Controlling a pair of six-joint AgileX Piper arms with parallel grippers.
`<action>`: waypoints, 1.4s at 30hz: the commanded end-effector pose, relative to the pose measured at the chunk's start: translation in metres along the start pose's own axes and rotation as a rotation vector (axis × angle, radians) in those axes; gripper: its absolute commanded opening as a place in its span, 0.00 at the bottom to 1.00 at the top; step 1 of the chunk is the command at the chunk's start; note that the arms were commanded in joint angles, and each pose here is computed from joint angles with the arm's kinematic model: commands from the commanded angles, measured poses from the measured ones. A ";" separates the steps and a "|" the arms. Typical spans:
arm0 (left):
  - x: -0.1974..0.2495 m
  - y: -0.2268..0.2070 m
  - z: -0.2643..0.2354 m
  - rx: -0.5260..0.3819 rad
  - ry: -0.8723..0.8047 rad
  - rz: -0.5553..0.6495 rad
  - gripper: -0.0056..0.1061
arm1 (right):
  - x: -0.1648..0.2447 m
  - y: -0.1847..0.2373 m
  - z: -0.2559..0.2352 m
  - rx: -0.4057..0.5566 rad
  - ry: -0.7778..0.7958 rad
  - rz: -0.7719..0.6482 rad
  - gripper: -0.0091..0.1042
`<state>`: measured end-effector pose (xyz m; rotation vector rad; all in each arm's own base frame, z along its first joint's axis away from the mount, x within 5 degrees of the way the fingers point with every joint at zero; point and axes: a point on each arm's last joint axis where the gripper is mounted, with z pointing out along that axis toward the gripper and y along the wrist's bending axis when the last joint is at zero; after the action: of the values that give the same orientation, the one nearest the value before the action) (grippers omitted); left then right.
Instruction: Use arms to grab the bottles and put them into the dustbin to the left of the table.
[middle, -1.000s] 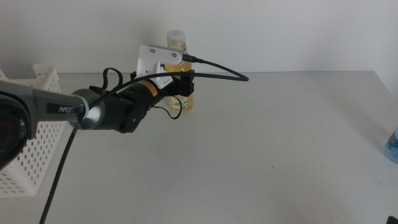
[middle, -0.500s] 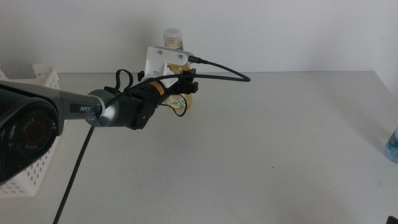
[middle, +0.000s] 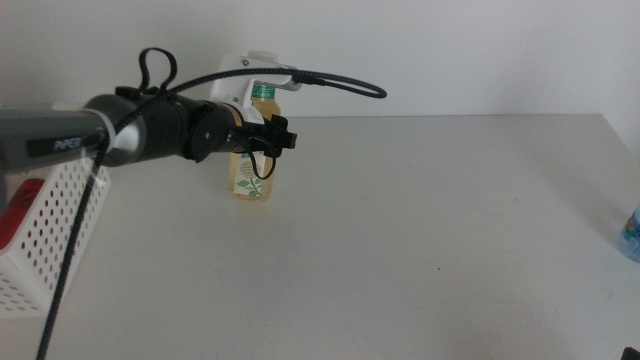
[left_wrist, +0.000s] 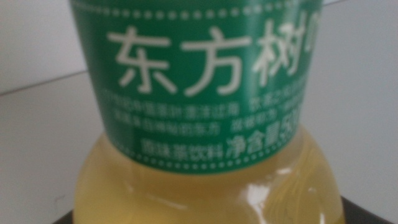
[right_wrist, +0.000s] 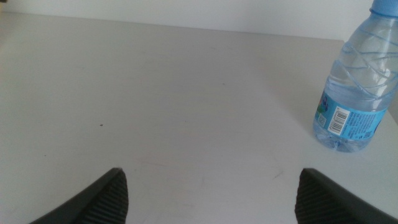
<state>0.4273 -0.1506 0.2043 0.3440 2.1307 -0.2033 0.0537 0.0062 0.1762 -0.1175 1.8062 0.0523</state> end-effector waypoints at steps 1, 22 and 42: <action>-0.062 0.000 -0.061 -0.001 -0.171 -0.011 0.04 | -0.010 -0.001 -0.003 0.018 -0.102 -0.011 0.71; -0.120 0.095 -0.240 -0.363 0.242 -0.010 0.04 | -0.010 -0.001 -0.003 0.018 -0.102 -0.011 0.71; -0.034 0.225 -0.215 -0.337 0.441 -0.216 0.04 | -0.010 -0.001 -0.003 0.018 -0.102 -0.011 0.71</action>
<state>0.3479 0.1157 0.3239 -0.0451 2.7378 0.0728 0.0537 0.0062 0.1762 -0.1175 1.8062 0.0523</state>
